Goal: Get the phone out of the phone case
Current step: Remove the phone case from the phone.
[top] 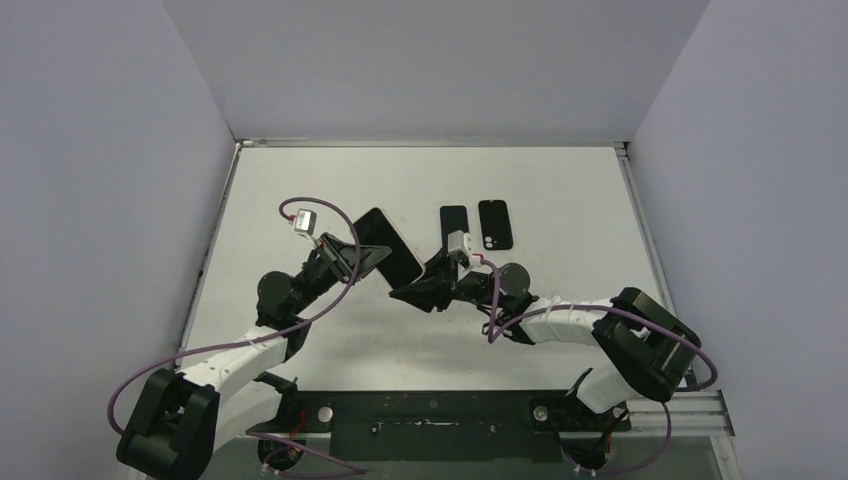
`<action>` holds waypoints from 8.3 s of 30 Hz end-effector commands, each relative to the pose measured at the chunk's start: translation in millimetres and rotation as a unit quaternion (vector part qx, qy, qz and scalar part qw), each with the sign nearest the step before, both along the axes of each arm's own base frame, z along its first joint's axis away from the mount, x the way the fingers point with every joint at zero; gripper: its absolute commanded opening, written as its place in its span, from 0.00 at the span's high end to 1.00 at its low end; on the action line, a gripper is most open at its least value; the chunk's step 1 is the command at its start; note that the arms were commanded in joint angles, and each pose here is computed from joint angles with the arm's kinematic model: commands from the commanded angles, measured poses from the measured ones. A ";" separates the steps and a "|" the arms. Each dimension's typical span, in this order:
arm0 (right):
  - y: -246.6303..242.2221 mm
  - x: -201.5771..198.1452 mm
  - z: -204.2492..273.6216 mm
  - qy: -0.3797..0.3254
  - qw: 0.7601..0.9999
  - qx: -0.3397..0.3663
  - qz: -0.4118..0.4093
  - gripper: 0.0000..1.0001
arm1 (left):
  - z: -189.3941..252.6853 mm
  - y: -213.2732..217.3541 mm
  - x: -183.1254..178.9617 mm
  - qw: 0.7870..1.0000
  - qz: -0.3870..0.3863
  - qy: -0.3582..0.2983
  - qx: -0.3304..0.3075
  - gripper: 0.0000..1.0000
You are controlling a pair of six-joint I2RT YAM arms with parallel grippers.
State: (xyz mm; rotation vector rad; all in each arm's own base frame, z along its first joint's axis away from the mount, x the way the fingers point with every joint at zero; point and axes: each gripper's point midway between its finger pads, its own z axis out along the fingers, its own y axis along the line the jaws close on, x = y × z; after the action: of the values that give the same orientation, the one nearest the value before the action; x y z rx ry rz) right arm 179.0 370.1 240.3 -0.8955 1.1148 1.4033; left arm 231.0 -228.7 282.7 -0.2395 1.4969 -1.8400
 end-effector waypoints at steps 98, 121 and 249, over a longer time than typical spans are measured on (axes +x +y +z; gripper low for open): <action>-7.0 -3.0 -85.9 -0.261 0.902 -0.297 0.176 1.00 | -15.4 1.0 -18.4 0.933 -0.203 -0.184 0.234 1.00; -14.2 17.0 -55.0 -0.237 0.937 -0.241 0.087 0.78 | -13.6 3.7 -15.0 0.939 -0.167 -0.187 0.236 1.00; -56.1 66.7 -30.5 0.253 0.957 0.062 -0.125 1.00 | -108.2 -21.6 48.4 0.962 0.074 0.012 0.262 0.38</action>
State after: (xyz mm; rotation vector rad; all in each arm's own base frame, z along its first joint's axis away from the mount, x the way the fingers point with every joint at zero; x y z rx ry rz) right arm 240.9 318.0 166.2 -0.3098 1.6508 1.4815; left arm 262.3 -257.3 170.0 -0.1384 1.8520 -1.4161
